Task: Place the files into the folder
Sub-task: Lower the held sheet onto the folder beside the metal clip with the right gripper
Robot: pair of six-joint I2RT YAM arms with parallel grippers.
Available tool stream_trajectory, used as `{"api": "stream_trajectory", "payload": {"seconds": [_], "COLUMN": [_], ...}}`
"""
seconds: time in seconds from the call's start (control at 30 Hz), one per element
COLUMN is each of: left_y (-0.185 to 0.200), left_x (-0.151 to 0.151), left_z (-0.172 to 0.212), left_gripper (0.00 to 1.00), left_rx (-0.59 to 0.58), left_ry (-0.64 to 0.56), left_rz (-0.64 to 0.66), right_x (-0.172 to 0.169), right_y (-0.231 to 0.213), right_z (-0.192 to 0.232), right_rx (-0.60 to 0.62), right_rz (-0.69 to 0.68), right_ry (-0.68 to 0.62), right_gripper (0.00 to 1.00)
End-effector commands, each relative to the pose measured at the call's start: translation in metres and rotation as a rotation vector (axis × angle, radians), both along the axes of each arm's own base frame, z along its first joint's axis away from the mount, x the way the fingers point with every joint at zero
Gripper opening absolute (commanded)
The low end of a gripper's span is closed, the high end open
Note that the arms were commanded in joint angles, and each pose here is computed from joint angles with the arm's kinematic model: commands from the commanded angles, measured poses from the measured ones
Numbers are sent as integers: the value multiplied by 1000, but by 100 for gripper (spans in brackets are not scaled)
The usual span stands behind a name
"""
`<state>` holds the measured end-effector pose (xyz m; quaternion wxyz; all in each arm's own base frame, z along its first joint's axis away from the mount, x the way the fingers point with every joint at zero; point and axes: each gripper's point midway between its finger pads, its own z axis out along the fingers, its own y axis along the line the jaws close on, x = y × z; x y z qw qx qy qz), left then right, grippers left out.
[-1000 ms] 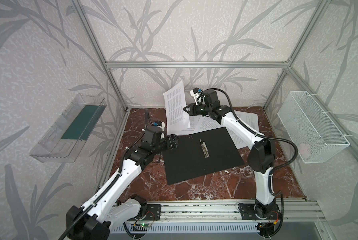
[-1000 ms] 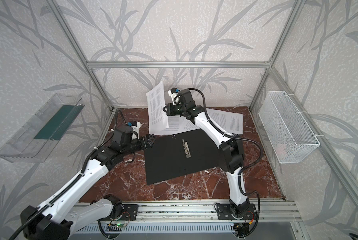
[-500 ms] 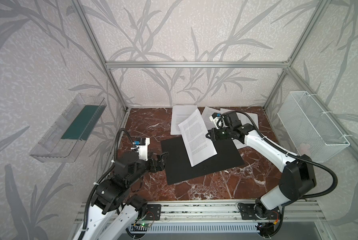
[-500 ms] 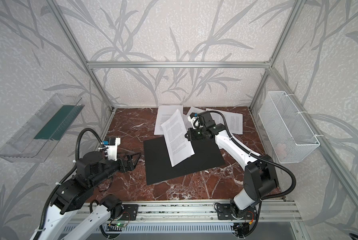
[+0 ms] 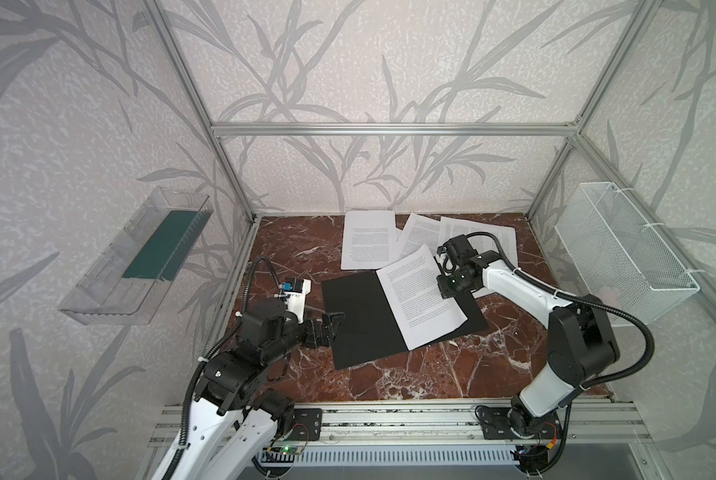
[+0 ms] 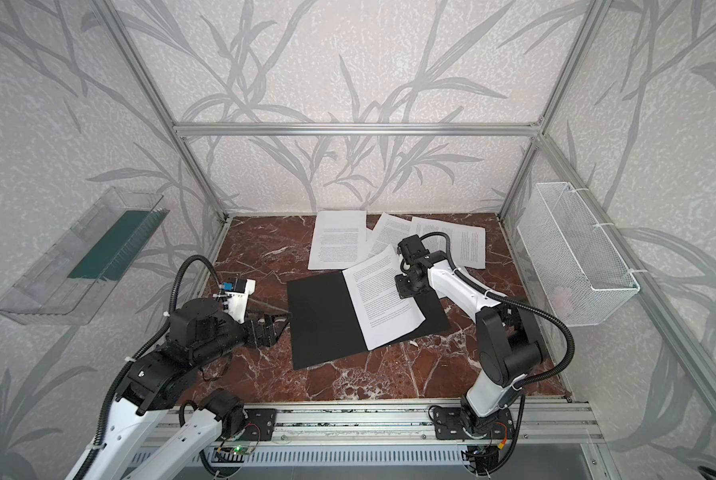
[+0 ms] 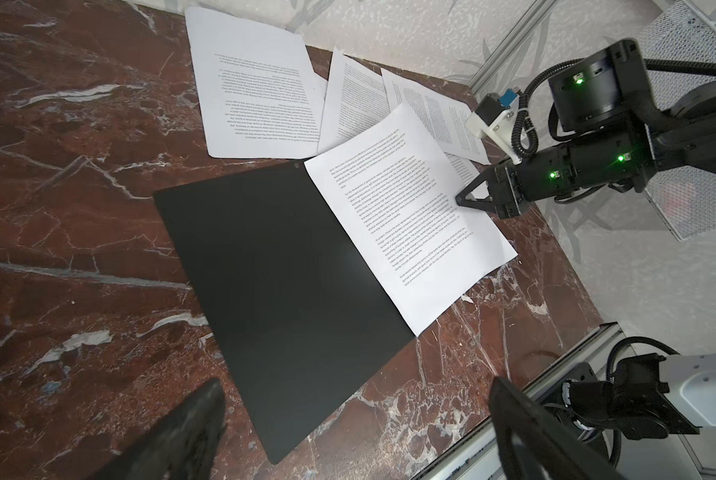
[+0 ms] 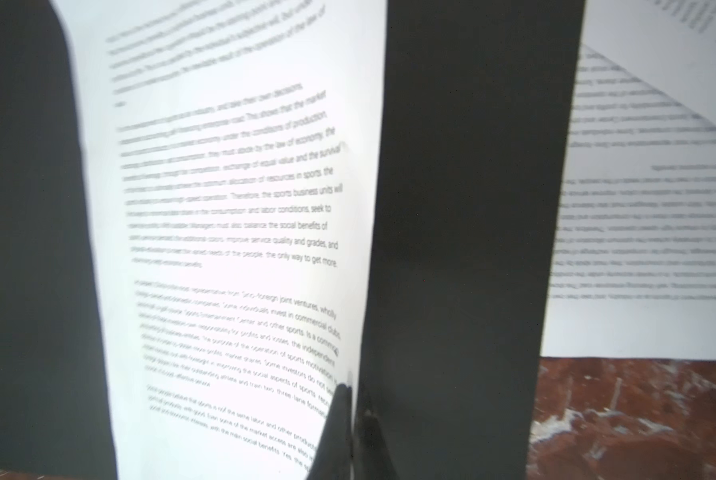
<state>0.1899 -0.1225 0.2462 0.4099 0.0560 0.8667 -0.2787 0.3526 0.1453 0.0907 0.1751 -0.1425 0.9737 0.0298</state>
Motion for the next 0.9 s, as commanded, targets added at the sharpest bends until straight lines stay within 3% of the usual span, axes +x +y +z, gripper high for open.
{"api": "stream_trajectory", "payload": {"seconds": [0.0,0.23,0.33,0.87], "left_y": [-2,-5,-4,-3], "left_x": [-3,-3,-2,1], "left_z": [-1,-2,-3,-8], "left_gripper": [99,99,99,99], "left_rx": [1,0,3,17], "left_ry": [-11,-1,0,19], "left_rz": [-28,-40,-35,-23], "right_x": [10,18,18,25], "right_y": [-30,-47,-44,-39], "right_z": [9,0,-3,-10], "right_rx": [-178,-261,-195,-128], "right_rz": [-10,-60,-79,-96], "right_ry": [-31,-20,-10,9], "right_gripper": [0,0,0,0]}}
